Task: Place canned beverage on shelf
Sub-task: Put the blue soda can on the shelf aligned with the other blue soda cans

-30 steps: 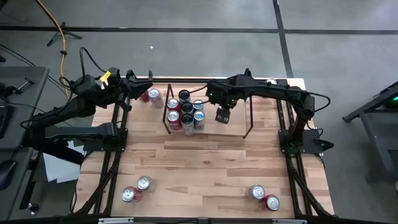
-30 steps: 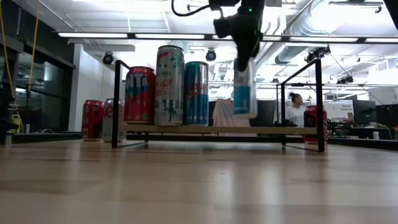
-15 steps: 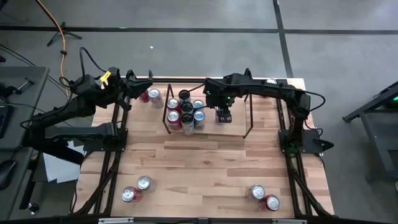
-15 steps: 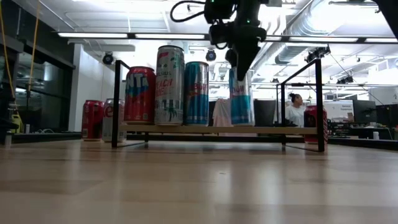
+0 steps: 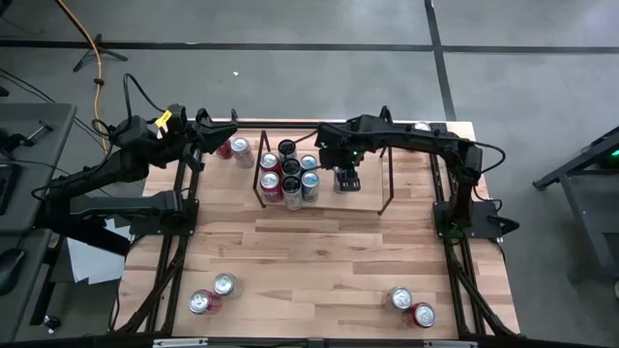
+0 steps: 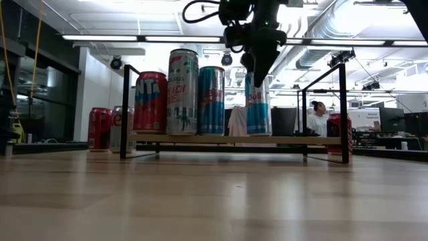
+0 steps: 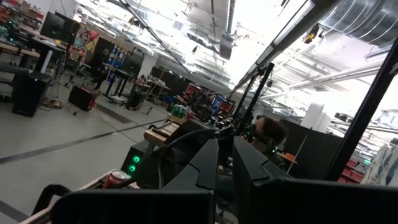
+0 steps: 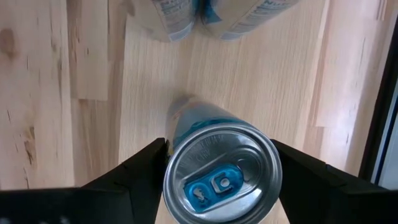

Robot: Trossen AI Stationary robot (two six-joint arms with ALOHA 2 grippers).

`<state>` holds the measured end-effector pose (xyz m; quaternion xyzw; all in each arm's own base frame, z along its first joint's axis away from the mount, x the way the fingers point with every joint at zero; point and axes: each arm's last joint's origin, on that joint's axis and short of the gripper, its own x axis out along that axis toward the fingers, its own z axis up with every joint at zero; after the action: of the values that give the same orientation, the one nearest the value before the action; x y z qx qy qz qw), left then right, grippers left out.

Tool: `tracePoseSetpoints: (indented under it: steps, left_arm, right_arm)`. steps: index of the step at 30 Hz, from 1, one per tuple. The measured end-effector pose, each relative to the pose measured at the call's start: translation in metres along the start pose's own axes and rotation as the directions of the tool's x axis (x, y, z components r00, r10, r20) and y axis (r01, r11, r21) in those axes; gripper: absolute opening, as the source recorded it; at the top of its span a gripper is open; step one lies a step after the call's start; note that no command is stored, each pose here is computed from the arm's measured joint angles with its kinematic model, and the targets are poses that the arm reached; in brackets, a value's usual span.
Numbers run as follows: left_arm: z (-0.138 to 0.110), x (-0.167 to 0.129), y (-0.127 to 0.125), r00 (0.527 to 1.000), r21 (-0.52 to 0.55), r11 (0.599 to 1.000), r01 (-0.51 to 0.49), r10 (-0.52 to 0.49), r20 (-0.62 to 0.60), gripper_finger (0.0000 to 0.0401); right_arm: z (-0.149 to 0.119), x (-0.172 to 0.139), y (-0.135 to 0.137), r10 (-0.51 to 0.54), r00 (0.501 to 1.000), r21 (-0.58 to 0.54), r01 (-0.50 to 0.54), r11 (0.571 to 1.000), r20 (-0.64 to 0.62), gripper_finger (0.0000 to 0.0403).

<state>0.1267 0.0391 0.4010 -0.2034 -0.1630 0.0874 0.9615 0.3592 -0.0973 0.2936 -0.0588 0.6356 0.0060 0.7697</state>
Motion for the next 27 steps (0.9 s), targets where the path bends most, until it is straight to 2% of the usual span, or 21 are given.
tracePoseSetpoints:
  steps: [7, 12, 17, 21, 27]
  left_arm:
    - [0.000, 0.000, 0.000, 1.000, 0.000, 1.000, 0.000, 0.000, 0.000, 0.0003]
    - [0.000, 0.000, 0.000, 1.000, 0.000, 1.000, 0.000, 0.000, 0.000, 0.0003]
    - [0.000, 0.000, 0.000, 1.000, 0.001, 1.000, -0.001, 0.001, -0.001, 0.0003]
    - [0.000, 0.000, 0.000, 1.000, 0.001, 1.000, -0.001, 0.001, -0.001, 0.0003]
    - [0.000, 0.000, 0.000, 1.000, 0.001, 1.000, -0.002, 0.002, -0.004, 0.0003]
  right_arm:
    - [0.002, 0.001, 0.010, -0.002, 1.000, -0.028, 0.001, 1.000, -0.028, 0.0282]
    - [0.004, -0.005, 0.013, -0.059, 0.997, -0.036, 0.057, 0.998, -0.044, 0.0316]
    - [0.005, -0.016, 0.014, -0.061, 0.997, -0.032, 0.060, 0.998, -0.040, 0.0326]
    - [0.008, -0.035, 0.013, -0.032, 0.999, 0.018, 0.032, 0.999, 0.017, 0.0327]
    - [0.011, -0.072, 0.010, -0.052, 0.992, 0.150, 0.034, 0.988, 0.117, 0.0327]
